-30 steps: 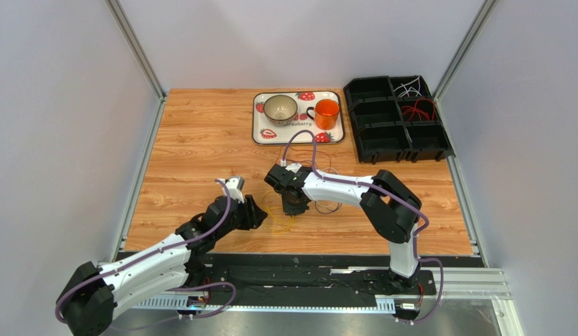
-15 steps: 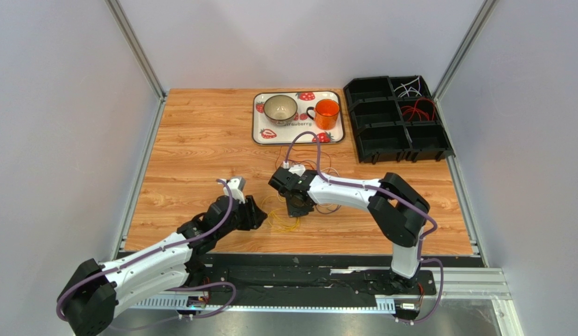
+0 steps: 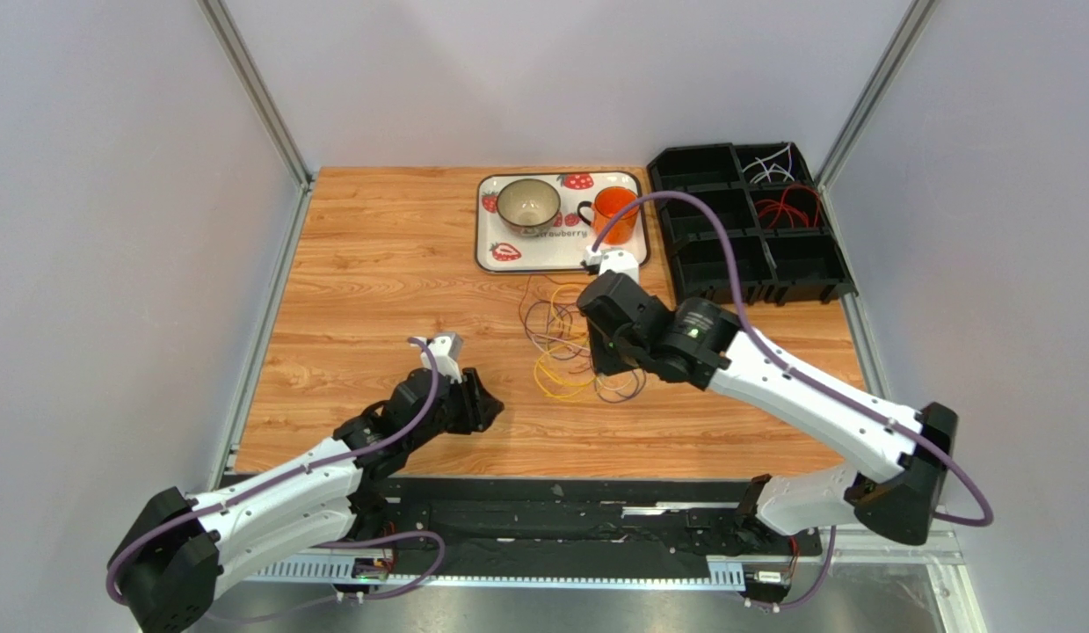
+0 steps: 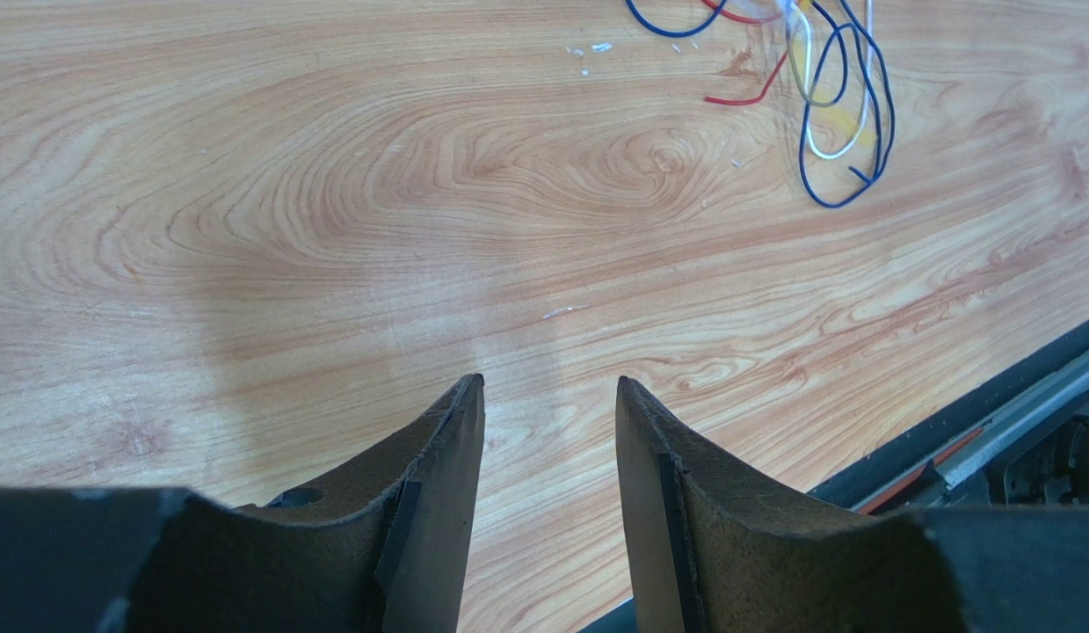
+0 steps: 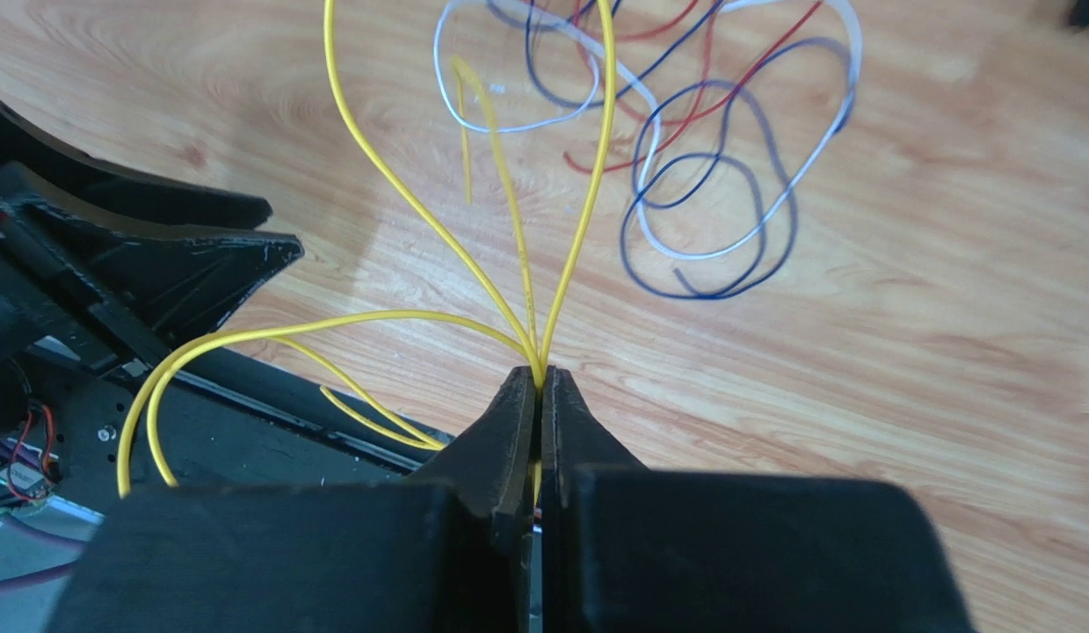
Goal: Untangle the cables
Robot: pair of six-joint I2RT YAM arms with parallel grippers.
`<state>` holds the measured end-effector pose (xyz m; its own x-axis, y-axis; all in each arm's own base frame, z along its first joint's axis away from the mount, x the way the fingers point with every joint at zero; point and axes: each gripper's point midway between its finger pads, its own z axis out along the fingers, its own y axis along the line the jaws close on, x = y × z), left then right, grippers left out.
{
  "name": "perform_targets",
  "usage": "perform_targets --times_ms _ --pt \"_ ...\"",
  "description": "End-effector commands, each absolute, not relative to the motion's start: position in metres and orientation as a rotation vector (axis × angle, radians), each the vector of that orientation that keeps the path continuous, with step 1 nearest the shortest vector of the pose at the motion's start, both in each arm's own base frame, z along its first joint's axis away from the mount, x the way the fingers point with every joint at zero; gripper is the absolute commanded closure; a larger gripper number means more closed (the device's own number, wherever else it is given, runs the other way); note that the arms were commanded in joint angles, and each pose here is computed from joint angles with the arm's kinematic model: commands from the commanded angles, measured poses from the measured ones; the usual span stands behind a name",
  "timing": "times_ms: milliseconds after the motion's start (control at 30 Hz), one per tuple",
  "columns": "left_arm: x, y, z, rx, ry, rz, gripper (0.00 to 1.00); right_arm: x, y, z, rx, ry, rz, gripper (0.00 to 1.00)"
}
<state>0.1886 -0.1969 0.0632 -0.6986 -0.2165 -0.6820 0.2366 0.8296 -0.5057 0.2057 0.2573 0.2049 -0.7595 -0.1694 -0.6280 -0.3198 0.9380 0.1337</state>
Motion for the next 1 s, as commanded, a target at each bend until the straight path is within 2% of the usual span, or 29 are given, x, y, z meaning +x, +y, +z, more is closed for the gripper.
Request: perform_targets --times_ms 0,367,467,567,667,700,933,967 --pt "0.195 -0.202 0.077 0.009 2.174 -0.776 0.50 0.217 0.228 0.260 -0.327 2.282 0.252 1.00" --pt "0.194 -0.201 0.077 0.005 2.169 -0.777 0.50 0.243 0.169 0.386 -0.061 1.857 0.251 1.00" --pt "0.195 -0.202 0.079 0.004 2.162 -0.782 0.50 0.237 0.165 0.421 -0.071 1.654 0.382 1.00" --pt "0.196 -0.202 0.080 0.003 2.158 -0.782 0.50 0.251 0.176 0.389 -0.107 1.663 0.305 1.00" --pt "0.194 -0.204 0.079 0.017 2.162 -0.792 0.50 0.240 0.169 0.374 -0.093 1.666 0.358 1.00" --pt "0.196 -0.206 0.083 0.021 2.141 -0.809 0.50 0.251 0.175 0.360 -0.062 1.603 0.362 1.00" --pt "0.210 -0.257 0.129 0.197 1.977 -1.015 0.50 0.235 0.157 0.361 -0.052 1.615 0.389 1.00" --pt "0.214 -0.265 0.121 0.218 2.004 -1.015 0.49 0.233 0.155 0.362 -0.053 1.611 0.389 1.00"
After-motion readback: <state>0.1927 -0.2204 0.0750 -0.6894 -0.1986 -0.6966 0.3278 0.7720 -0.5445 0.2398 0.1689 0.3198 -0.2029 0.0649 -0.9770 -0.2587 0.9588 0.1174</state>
